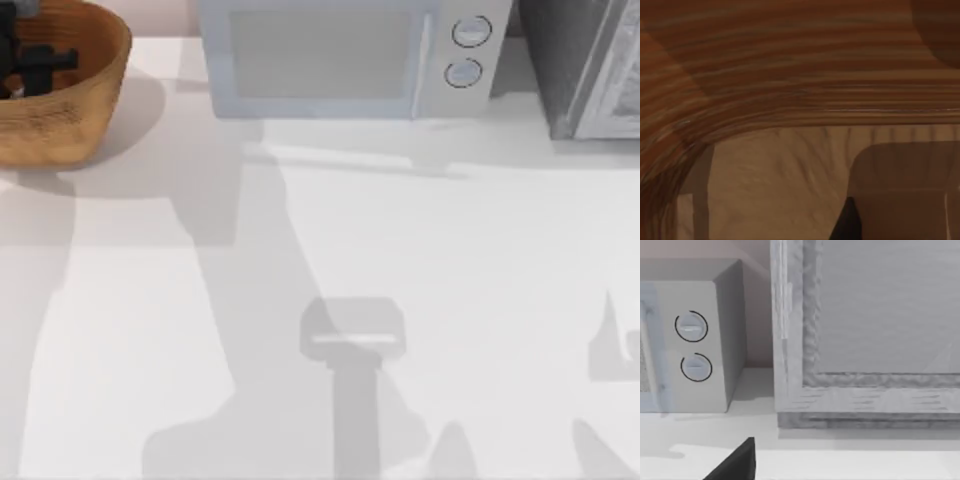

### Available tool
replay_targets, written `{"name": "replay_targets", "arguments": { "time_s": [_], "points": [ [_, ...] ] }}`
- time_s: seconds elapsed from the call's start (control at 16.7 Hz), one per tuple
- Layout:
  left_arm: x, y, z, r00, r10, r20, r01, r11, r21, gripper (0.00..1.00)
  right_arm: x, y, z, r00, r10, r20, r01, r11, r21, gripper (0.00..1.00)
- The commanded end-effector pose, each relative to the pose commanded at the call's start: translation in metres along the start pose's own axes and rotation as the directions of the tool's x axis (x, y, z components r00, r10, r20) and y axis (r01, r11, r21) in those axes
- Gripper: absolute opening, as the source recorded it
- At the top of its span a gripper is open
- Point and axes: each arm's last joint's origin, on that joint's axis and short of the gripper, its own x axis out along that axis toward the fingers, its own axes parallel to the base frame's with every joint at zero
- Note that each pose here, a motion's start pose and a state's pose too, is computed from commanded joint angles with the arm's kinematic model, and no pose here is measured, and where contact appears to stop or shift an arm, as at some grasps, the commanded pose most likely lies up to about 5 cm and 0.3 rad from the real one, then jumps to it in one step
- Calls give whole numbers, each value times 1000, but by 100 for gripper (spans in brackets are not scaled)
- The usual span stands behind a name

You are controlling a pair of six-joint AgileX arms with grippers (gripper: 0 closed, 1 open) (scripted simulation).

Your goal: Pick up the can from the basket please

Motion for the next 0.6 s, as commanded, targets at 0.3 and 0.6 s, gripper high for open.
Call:
{"name": "replay_targets", "arguments": {
  "time_s": [0.3, 0.6],
  "points": [
    [-17, -1, 6, 999, 4, 43, -4, 1000, 6, 0, 0, 0, 0, 1000, 0, 0, 0, 1000, 0, 100],
    [-36, -2, 6, 996, 16, 87, -16, 1000, 0, 0, 0, 0, 0, 1000, 0, 0, 0, 1000, 0, 100]
  ]
}}
